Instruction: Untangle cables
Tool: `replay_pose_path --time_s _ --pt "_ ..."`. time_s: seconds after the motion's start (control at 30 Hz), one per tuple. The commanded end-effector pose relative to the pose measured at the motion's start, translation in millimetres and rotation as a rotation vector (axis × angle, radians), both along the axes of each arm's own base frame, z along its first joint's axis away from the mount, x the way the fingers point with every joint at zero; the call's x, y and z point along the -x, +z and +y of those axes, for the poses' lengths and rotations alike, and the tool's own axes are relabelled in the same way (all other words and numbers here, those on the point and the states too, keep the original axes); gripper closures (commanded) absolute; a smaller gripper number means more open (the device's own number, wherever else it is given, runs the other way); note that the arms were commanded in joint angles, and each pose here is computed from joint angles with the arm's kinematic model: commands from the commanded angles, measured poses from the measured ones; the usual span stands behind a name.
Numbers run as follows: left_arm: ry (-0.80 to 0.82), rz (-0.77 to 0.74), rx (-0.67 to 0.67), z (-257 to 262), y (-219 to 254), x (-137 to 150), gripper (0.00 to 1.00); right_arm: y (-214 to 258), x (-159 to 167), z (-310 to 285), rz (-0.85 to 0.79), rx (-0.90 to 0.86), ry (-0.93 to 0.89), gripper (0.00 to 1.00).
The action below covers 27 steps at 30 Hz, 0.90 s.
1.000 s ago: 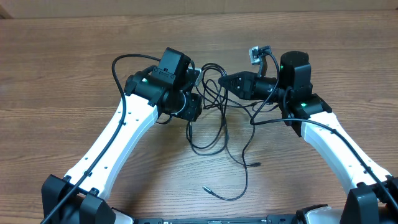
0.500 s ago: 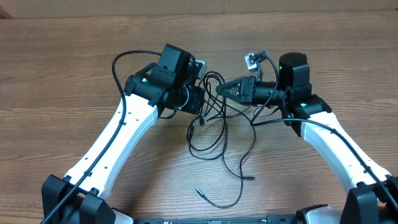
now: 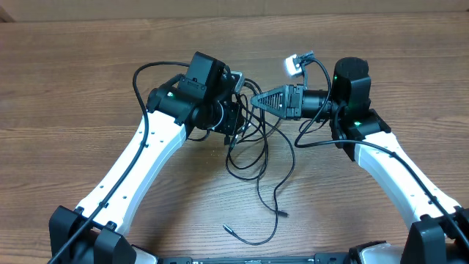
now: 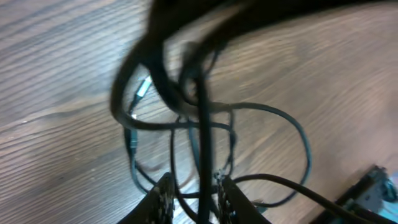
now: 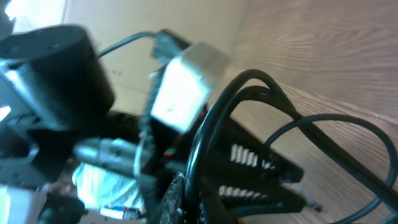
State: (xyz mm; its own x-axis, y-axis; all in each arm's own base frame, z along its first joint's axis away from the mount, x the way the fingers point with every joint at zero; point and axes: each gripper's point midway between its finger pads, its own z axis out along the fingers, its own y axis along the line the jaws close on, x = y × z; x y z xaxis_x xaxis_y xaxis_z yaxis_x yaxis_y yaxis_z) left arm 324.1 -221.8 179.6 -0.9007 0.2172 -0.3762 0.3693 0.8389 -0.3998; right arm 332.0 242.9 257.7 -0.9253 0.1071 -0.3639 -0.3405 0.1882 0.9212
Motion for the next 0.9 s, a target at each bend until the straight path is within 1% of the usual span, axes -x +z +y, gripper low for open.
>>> replay_pose_path --time_s 0.0,0.07,0.13,0.23,0.27,0.33,0.4,0.5,0.6,0.67,0.73,0.8,0.87 --pt "-0.072 -0.008 0.068 -10 13 9 0.77 -8 -19 -8 0.007 0.05 -0.124 0.96" --pt "-0.058 -0.005 0.04 -5 10 9 0.67 -23 -32 -16 0.025 0.114 -0.218 0.96" --pt "-0.042 -0.007 0.013 1 8 7 0.53 -33 -37 -21 0.056 0.151 -0.27 0.96" --pt "-0.031 -0.014 -0.006 4 6 5 0.41 -33 -36 -21 0.06 0.15 -0.267 0.96" --pt "-0.031 -0.016 -0.005 4 6 5 0.39 -33 -36 -21 0.061 0.15 -0.267 0.96" --pt "-0.031 -0.02 -0.002 4 7 4 0.37 -33 -36 -21 0.066 0.149 -0.268 0.96" --pt "-0.048 -0.024 0.02 0 9 5 0.37 -32 -37 -21 0.095 0.136 -0.276 0.96" --pt "-0.134 -0.052 0.086 -13 18 7 0.4 -28 -36 -19 0.092 0.117 -0.264 0.96" --pt "-0.206 -0.088 0.137 -24 25 9 0.39 -21 -33 -16 0.082 0.091 -0.236 0.96" --pt "-0.222 -0.103 0.151 -26 28 8 0.4 -19 -33 -15 0.103 0.075 -0.234 0.96" --pt "-0.23 -0.114 0.15 -28 27 5 0.4 -12 -32 -13 0.081 0.057 -0.218 0.96" --pt "-0.231 -0.107 0.15 -28 24 5 0.41 -7 -32 -12 0.073 0.037 -0.211 0.96" --pt "-0.253 -0.09 0.184 -33 25 9 0.41 -3 -33 -12 0.068 0.025 -0.213 0.96"
